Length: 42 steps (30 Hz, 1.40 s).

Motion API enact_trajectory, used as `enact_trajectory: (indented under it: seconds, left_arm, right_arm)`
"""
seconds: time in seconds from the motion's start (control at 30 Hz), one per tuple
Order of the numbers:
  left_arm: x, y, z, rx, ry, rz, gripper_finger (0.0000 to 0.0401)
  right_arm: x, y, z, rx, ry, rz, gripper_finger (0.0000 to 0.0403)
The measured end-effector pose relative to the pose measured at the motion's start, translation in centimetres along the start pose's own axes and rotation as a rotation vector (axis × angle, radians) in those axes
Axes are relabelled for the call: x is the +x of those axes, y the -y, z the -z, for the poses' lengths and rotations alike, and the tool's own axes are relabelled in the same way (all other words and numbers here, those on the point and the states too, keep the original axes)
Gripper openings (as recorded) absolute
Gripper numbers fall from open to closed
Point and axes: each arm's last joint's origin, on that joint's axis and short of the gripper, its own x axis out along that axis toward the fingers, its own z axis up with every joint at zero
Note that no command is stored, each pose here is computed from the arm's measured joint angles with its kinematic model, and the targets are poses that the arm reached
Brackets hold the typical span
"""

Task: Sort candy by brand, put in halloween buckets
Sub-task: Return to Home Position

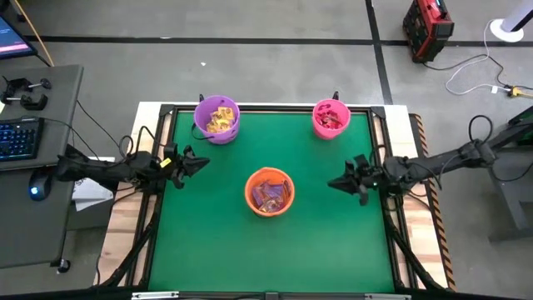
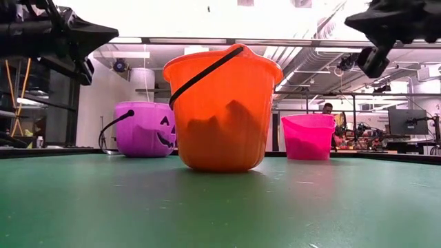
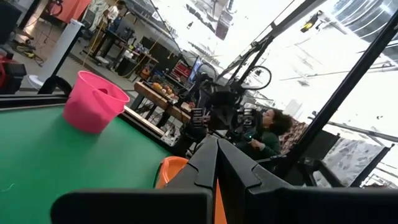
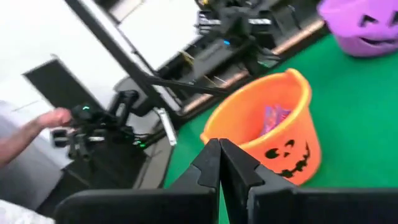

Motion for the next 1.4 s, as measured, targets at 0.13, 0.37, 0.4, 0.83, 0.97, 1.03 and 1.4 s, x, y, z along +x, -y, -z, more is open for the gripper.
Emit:
enact_trajectory:
  seconds: [0.13, 0.37, 0.4, 0.83, 0.97, 1.03, 1.4]
  left_arm:
    - [0.0, 0.0, 0.0, 0.000, 0.000, 0.000, 0.0000]
    - [0.0, 0.0, 0.0, 0.000, -0.001, -0.001, 0.0001]
    - [0.0, 0.0, 0.0, 0.000, 0.000, 0.000, 0.0001]
    - [-0.7, -1.4, 2.0, 0.058, -0.223, -0.140, 0.0001]
    - [-1.0, -1.4, 2.3, 0.075, -0.283, -0.077, 0.0001]
    - [-1.1, -1.2, 2.2, 0.068, -0.293, -0.032, 0.0001]
    - [-1.6, -0.6, 1.7, 0.040, -0.266, 0.075, 0.0001]
  right_arm:
    - [-1.2, 1.0, 1.1, -0.072, 0.089, -0.081, 0.0000]
    - [-2.3, 2.4, 2.7, -0.268, 0.156, -0.155, 0.0000]
    - [-2.3, 2.6, 2.9, -0.306, 0.159, -0.148, 0.0000]
    - [-2.2, 5.2, 5.3, -0.405, -0.132, 0.041, 0.0000]
    - [-2.2, 5.2, 5.3, -0.402, -0.137, 0.044, 0.0000]
    - [-2.2, 5.2, 5.3, -0.402, -0.136, 0.043, 0.0000]
    - [-3.6, 3.9, 3.5, -0.399, 0.114, -0.074, 0.0000]
